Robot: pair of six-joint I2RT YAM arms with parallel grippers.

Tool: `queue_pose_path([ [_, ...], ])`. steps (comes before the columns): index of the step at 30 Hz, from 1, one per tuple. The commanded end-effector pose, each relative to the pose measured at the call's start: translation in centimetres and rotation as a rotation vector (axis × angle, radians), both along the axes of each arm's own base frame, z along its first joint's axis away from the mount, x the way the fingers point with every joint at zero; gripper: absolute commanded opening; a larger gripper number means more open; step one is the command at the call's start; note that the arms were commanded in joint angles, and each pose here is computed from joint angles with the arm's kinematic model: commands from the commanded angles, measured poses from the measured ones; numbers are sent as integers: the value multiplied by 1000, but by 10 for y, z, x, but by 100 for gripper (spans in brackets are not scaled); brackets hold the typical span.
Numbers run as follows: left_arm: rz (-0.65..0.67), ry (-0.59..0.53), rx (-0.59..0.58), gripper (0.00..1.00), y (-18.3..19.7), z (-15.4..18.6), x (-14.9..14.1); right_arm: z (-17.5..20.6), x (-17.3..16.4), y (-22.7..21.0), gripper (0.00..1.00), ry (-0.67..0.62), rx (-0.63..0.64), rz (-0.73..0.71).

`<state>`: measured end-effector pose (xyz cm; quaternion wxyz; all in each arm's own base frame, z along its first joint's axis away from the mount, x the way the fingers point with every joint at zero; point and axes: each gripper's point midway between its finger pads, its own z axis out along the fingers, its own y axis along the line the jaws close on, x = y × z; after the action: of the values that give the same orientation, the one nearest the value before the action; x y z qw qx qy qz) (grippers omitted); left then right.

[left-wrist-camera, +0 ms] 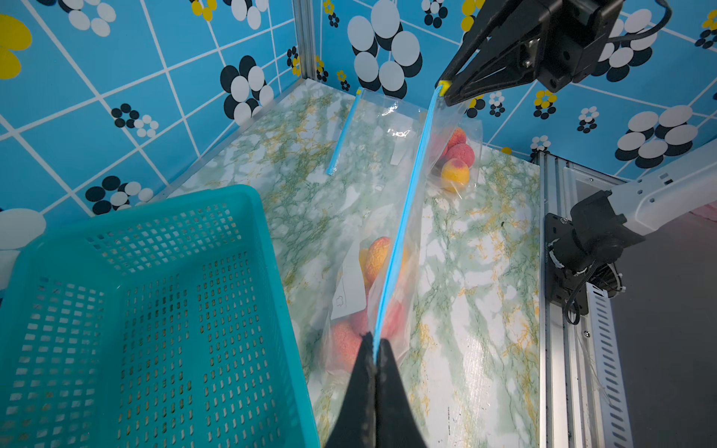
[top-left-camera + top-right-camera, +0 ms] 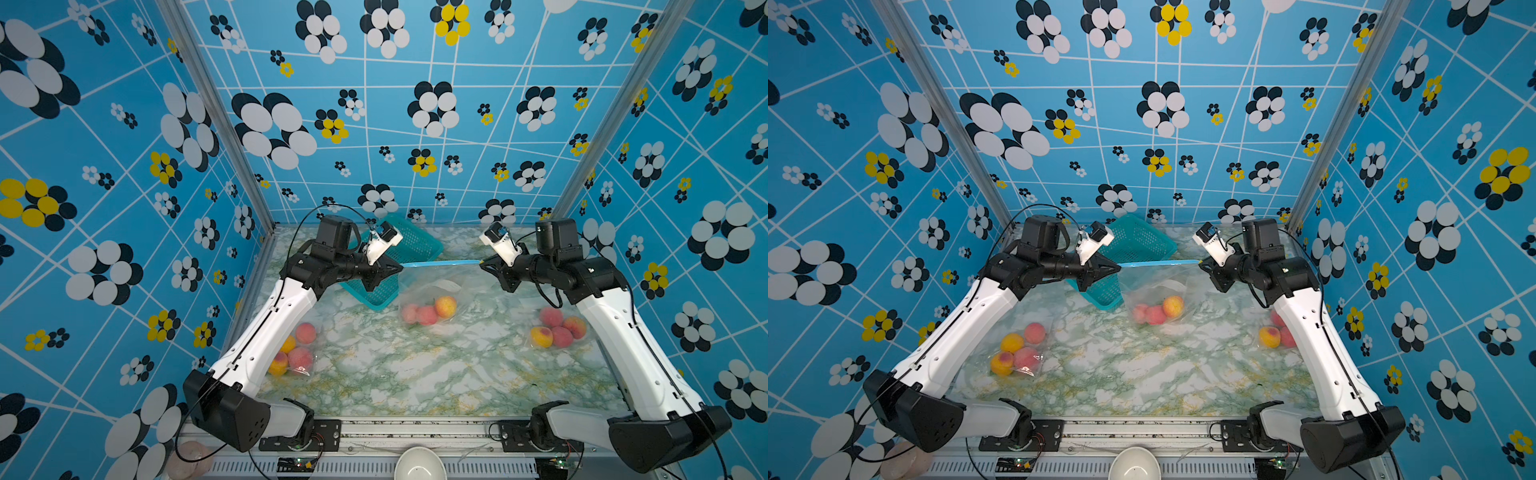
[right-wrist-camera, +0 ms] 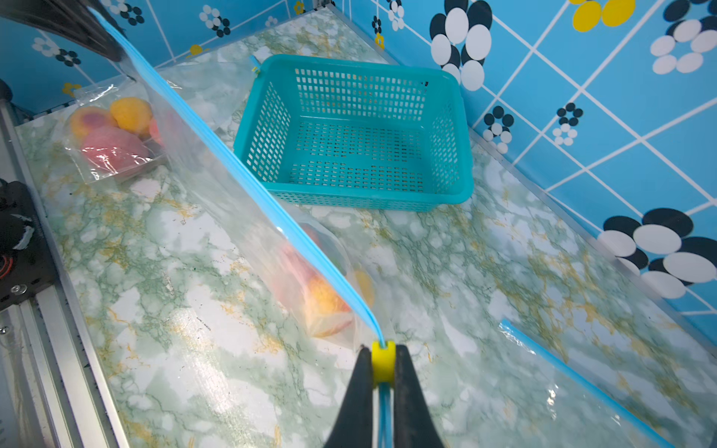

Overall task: Place the peach in a zip-top bag and seal the zipper
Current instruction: Zip the zipper on the zipper food storage bag.

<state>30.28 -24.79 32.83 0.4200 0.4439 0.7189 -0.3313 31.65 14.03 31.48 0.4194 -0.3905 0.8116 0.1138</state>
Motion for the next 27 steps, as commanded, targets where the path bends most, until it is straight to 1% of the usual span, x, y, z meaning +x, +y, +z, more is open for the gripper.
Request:
queue_pose_path([
  [1, 69, -13, -29, 0, 12, 10, 6, -13, -2, -41, 6, 41, -81, -187],
  [6, 49, 17, -42, 0, 7, 8, 6, -10, -4, -47, 7, 28, -58, -216],
  [8, 32, 20, -46, 0, 3, 9, 4, -3, -2, -40, 7, 19, -12, -204],
  [10, 19, 17, -46, 0, -3, 10, 0, 9, 1, -28, 10, 15, 78, -187],
  [11, 18, 15, -48, 0, -5, 11, -1, 15, 4, -24, 15, 17, 127, -197],
  [12, 19, 18, -53, 0, -8, 12, -1, 23, 9, -21, 25, 26, 192, -229],
  [13, 19, 21, -63, 0, -11, 14, -2, 35, 15, -19, 32, 39, 272, -273],
  [14, 23, 22, -69, 0, -14, 15, -2, 42, 19, -18, 35, 60, 338, -320],
  [15, 38, 26, -72, 0, -18, 16, -2, 50, 25, -21, 38, 96, 424, -406],
  [16, 50, 30, -71, 0, -21, 16, -2, 55, 29, -23, 39, 145, 508, -489],
  [19, 90, 25, -54, 0, -29, 14, -2, 59, 25, -17, 39, 303, 720, -602],
  [21, 102, 31, -53, 0, -34, 12, -3, 57, 17, -10, 42, 362, 837, -627],
  [23, 100, 26, -58, 0, -38, 13, -4, 54, 8, -8, 44, 395, 904, -660],
  [25, 108, 26, -55, 0, -42, 12, -3, 54, -3, -14, 47, 396, 905, -701],
  [27, 121, 28, -49, 0, -44, 12, 1, 62, -14, -24, 48, 367, 919, -737],
])
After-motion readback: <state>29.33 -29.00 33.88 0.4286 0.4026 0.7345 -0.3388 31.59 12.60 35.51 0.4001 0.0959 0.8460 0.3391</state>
